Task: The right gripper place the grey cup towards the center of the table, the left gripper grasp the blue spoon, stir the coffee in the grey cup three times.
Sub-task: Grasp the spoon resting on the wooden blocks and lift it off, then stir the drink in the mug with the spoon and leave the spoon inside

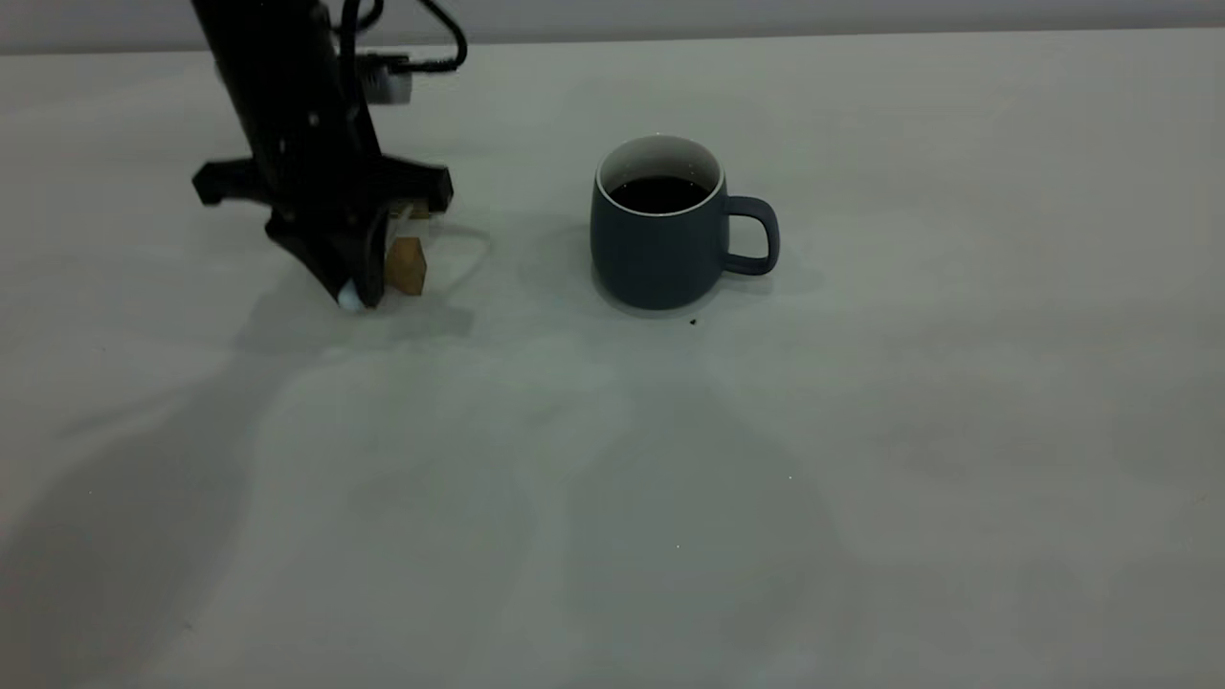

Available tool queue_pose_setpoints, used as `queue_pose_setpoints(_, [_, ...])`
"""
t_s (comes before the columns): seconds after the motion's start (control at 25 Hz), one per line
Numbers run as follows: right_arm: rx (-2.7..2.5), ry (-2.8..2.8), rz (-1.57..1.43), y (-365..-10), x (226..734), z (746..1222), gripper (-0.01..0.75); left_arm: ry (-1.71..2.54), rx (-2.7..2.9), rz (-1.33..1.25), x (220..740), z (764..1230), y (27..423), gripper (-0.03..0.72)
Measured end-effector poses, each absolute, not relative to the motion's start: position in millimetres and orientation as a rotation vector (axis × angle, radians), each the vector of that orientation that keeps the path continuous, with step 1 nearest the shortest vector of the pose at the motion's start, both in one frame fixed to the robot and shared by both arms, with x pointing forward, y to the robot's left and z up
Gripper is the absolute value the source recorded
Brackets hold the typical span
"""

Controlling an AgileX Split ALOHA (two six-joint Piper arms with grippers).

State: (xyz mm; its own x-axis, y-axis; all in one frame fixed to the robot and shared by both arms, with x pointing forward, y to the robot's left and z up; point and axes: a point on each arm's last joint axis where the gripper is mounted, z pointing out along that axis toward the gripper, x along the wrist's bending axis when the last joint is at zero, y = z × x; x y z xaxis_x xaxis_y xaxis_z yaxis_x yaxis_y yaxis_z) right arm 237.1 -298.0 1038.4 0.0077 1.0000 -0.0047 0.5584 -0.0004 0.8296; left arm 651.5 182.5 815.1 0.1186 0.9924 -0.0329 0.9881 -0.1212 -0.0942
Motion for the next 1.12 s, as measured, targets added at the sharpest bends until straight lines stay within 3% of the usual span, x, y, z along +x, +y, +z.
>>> queue_pose_setpoints(0.28, [1.633,1.624,0.86,-298,237,1038,0.582,-2.03,-2.331,0.2,684,900,170,0.148])
queue_pose_setpoints(0.52, [1.634,1.624,0.86,-298,237,1038,0.582,-2.284,-2.505,0.265,710,965,146,0.148])
queue_pose_setpoints(0.88, [1.634,1.624,0.86,-298,237,1038,0.582,-2.885,-1.741,0.826,708,985,120,0.148])
queue_pose_setpoints(1.12, [1.634,1.624,0.86,-298,237,1038,0.582,-2.928,-1.11,1.223,697,983,83,0.148])
